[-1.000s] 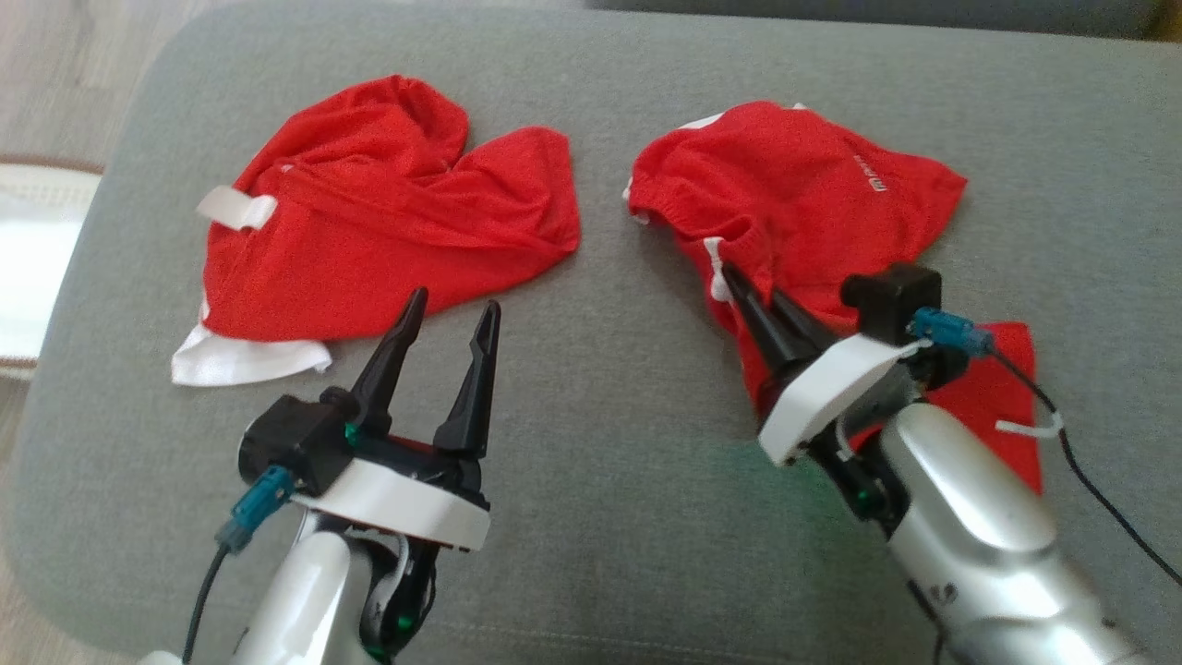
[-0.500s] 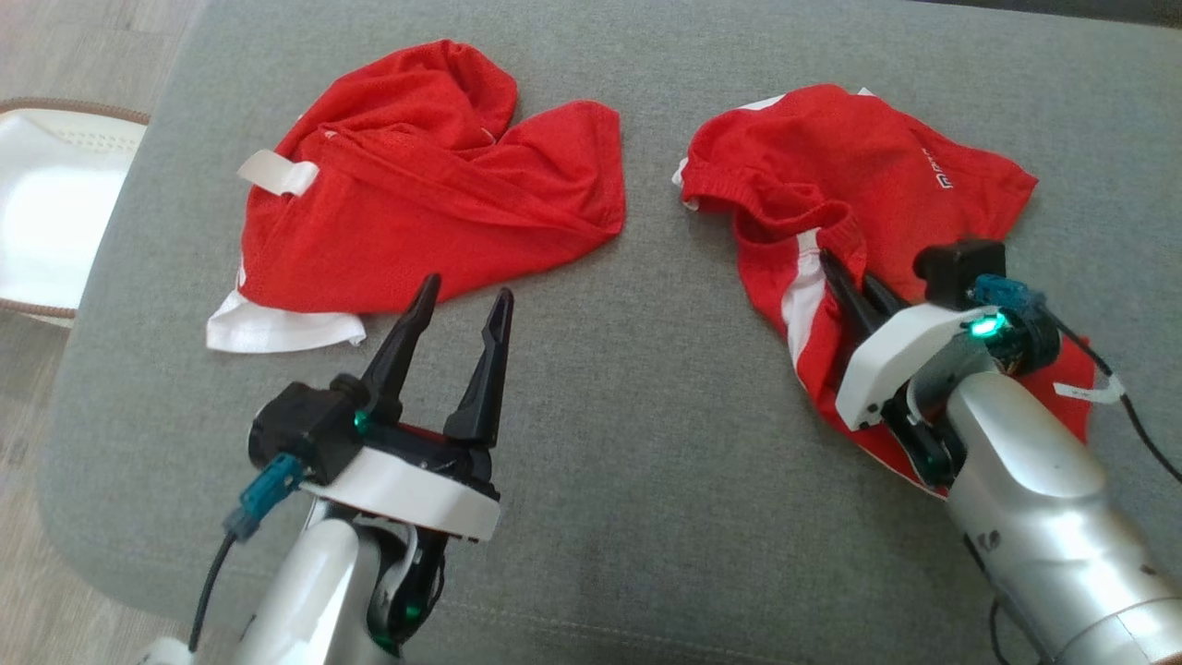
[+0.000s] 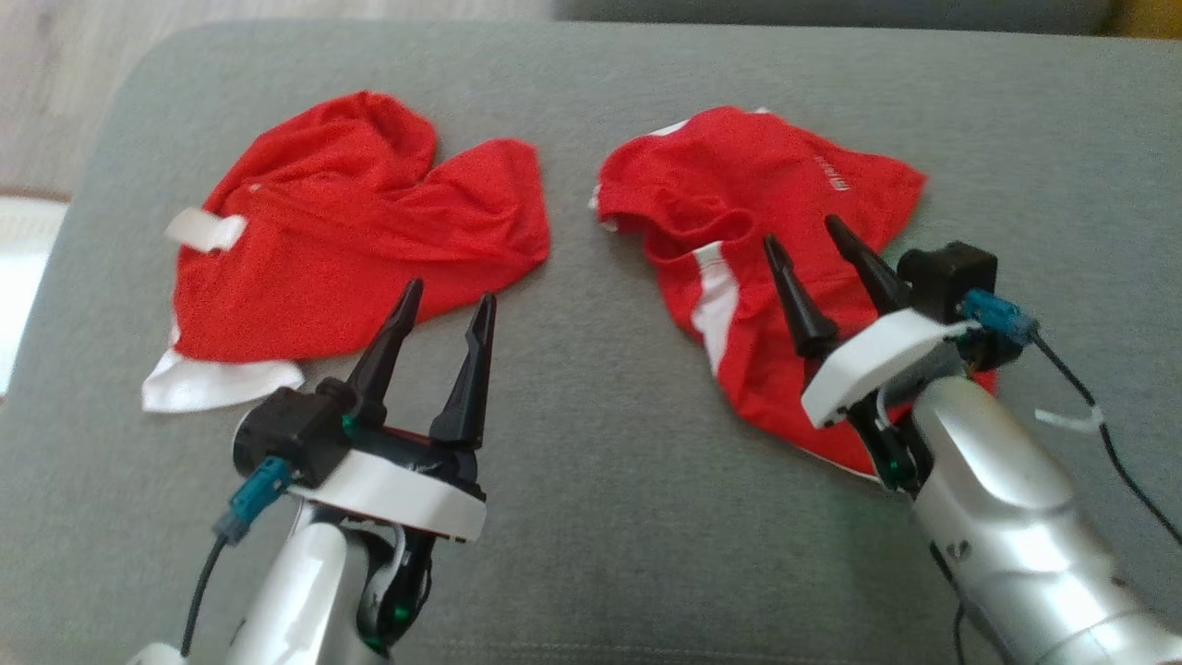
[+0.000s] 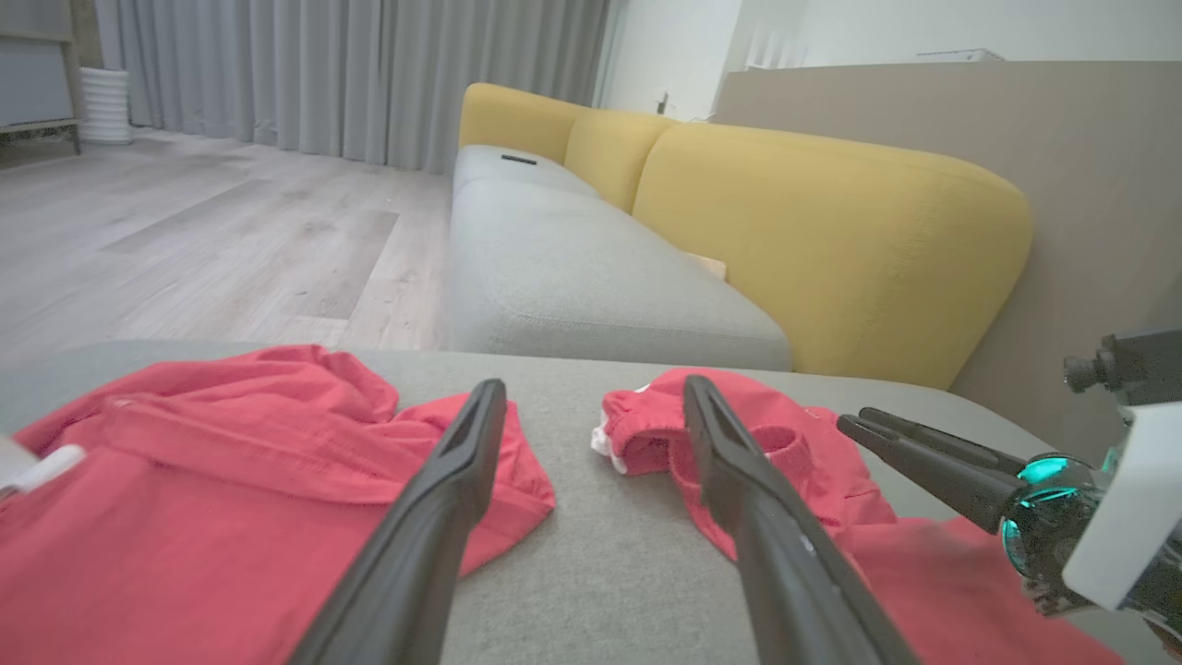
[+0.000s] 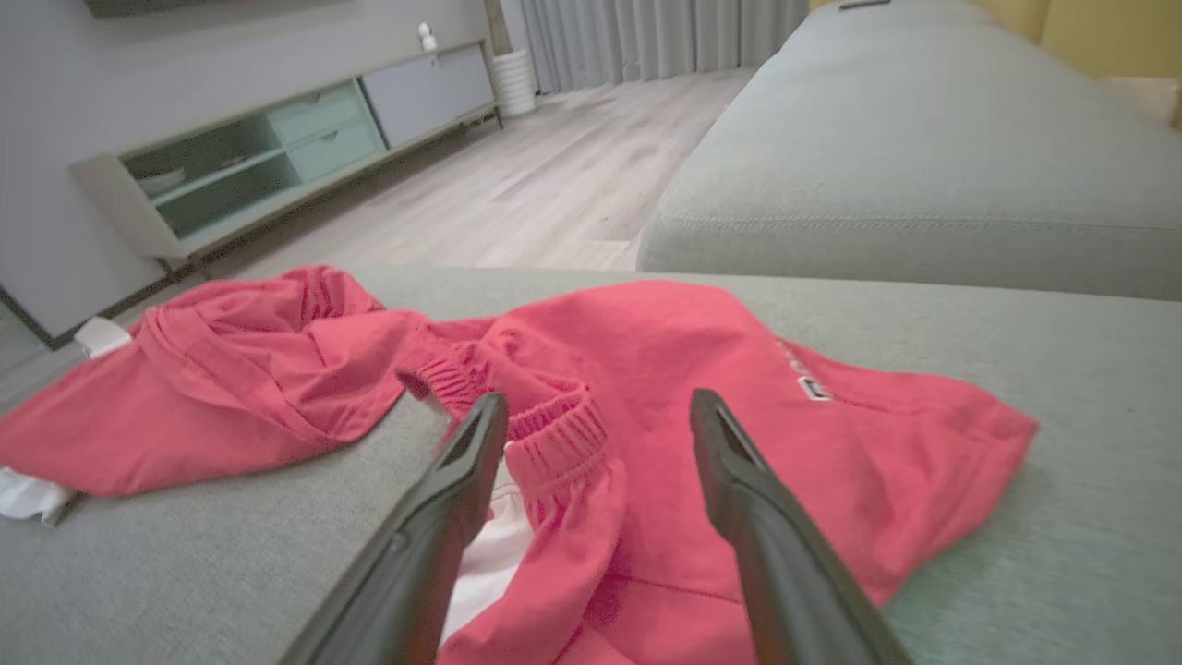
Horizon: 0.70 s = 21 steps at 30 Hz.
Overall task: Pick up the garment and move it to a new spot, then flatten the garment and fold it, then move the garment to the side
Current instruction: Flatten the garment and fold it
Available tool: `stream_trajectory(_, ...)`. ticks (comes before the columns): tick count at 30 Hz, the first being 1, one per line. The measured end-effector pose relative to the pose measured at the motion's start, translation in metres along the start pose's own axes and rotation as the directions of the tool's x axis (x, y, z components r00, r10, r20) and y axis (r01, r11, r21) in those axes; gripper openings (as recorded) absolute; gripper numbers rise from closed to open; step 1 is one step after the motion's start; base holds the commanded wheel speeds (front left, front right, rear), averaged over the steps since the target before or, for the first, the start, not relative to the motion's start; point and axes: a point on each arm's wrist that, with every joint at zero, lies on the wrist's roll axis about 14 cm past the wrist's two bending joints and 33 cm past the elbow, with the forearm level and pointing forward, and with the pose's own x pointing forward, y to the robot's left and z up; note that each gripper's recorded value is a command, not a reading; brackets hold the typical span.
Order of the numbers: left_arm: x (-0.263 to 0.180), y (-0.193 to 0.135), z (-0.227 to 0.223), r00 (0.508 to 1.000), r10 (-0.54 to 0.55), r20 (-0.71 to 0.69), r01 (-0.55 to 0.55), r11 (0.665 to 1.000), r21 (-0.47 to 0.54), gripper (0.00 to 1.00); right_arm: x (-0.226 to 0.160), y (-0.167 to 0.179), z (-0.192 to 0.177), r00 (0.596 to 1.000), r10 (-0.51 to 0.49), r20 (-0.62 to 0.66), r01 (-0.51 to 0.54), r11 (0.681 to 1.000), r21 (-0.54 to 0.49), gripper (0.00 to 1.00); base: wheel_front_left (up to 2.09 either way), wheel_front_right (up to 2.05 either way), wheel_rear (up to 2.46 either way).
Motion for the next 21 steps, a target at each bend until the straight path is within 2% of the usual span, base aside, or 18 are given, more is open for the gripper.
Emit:
stream_trajectory(6, 0.011, -0.018, 0.010, 0.998, -0.061, 0.034, 0.061, 0.998, 0.008, 1.00, -0.048, -0.025, 0.015, 0.985, -0.125, 0.121, 0.116, 0.990, 0.081, 1.00, 0.00, 0.00, 0.00)
stream_trajectory(12, 0.022, -0.034, 0.014, 0.992, -0.113, 0.053, 0.113, 0.994, 0.004, 1.00, -0.105, -0.061, 0.031, 0.920, -0.311, 0.240, 0.282, 0.948, 0.148, 1.00, 0.00, 0.00, 0.00)
stream_trajectory(16, 0.028, -0.042, 0.013, 0.989, -0.139, 0.053, 0.139, 0.990, 0.002, 1.00, -0.147, -0.072, 0.011, 0.877, -0.423, 0.228, 0.387, 0.903, 0.186, 1.00, 0.00, 0.00, 0.00)
stream_trajectory(21, 0.031, -0.050, -0.009, 0.985, -0.172, -0.011, 0.172, 0.985, 0.021, 1.00, -0.167, -0.071, -0.015, 0.870, -0.463, 0.168, 0.434, 0.882, 0.183, 1.00, 0.00, 0.00, 0.00)
